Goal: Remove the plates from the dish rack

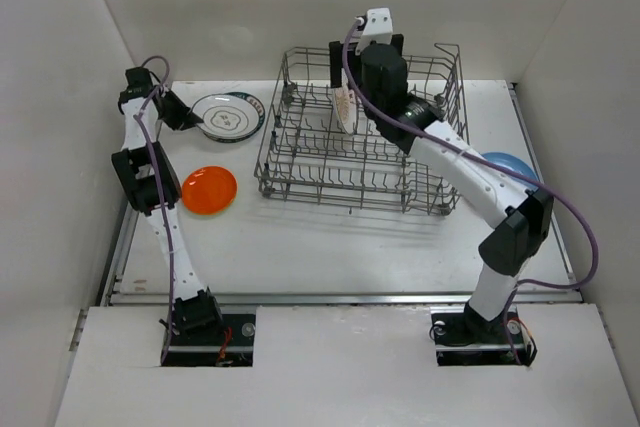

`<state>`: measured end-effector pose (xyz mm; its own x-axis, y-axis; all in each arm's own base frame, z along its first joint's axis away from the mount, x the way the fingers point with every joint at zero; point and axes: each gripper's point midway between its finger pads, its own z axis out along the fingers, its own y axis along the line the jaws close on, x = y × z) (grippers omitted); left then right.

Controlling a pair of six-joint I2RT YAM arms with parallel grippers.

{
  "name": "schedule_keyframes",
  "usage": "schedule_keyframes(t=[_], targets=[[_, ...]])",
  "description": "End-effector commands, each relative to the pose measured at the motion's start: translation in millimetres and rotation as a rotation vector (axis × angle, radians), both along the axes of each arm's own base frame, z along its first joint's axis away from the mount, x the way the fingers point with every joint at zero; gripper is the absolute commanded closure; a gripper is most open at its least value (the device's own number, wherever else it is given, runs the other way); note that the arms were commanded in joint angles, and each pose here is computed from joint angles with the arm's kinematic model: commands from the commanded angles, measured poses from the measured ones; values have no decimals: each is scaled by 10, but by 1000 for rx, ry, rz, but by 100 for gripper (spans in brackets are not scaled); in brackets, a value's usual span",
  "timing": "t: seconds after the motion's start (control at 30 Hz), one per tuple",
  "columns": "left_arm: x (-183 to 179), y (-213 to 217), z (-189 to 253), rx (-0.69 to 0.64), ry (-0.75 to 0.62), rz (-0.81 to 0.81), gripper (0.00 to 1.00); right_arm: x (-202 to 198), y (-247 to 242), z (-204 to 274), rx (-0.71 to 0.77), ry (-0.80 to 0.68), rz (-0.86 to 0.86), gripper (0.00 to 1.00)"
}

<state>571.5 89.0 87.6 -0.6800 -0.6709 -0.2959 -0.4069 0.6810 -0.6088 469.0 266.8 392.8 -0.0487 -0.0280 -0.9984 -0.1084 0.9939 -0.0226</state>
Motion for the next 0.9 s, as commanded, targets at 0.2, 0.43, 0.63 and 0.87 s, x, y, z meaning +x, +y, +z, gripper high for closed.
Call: schedule_keyframes(t=[0.2,0.43,0.63,0.87], targets=[[-99,3,-21,0,14,-29,70,354,506,-949,55,254,139,15],[-293,-85,16,-11,56,-95,23,584,417,-1466,15,338,48,21],[-445,-85,381,48,29,-135,15,636,374,-1635,4,357,-3,43],[-666,-114,1081,167,-58,-190,14,682,307,-1838,-24,399,-3,100]])
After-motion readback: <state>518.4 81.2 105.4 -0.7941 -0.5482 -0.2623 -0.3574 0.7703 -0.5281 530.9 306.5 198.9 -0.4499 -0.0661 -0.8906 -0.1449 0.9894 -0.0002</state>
